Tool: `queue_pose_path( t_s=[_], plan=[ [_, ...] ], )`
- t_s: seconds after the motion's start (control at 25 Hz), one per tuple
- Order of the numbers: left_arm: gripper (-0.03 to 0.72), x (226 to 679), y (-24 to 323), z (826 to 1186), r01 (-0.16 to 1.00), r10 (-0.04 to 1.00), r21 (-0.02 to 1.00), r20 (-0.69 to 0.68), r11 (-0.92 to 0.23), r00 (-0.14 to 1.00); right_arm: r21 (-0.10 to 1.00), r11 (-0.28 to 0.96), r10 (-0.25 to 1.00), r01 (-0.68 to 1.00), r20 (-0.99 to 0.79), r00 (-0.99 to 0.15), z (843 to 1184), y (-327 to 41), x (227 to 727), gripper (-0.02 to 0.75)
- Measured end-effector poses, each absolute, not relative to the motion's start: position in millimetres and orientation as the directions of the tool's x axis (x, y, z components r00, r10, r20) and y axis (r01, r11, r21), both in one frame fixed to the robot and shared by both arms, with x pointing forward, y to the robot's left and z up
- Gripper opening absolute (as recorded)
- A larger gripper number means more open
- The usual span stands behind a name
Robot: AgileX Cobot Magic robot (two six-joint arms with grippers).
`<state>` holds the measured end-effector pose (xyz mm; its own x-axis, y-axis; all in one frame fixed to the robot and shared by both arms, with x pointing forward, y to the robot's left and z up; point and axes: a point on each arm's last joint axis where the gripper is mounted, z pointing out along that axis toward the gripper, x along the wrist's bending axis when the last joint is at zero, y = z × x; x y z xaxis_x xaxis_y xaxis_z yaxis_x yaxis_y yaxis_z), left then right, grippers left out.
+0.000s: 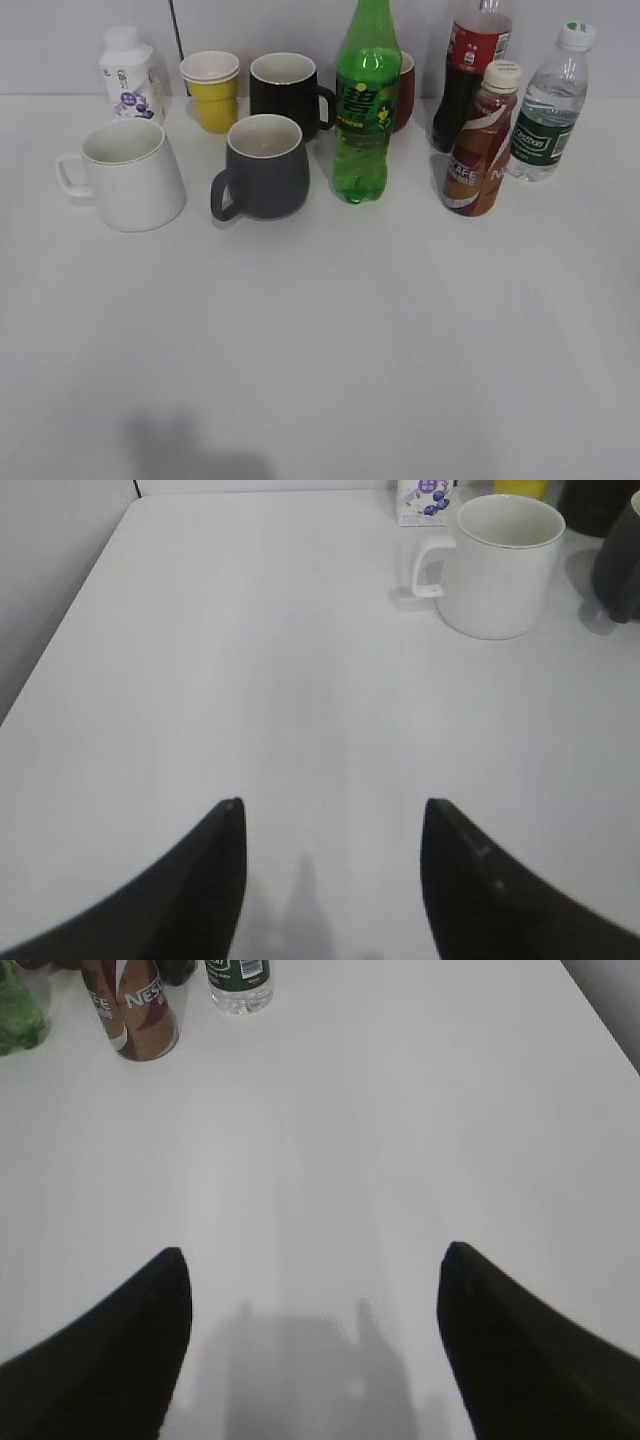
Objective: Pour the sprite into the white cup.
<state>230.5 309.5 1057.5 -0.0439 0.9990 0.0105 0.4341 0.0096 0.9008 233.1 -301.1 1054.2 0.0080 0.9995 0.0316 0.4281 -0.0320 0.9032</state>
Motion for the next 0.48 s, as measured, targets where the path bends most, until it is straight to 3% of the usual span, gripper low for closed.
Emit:
queue_pose_path(
  t_s=[0.48],
  plan=[
    [0.432,230.5,309.5,1057.5,0.434,0.999,0.901,0.010,0.010,-0.044,0.903,-0.032,0.999,0.428,0.032,0.008,1054.2,-301.1,233.1,0.574]
  ],
)
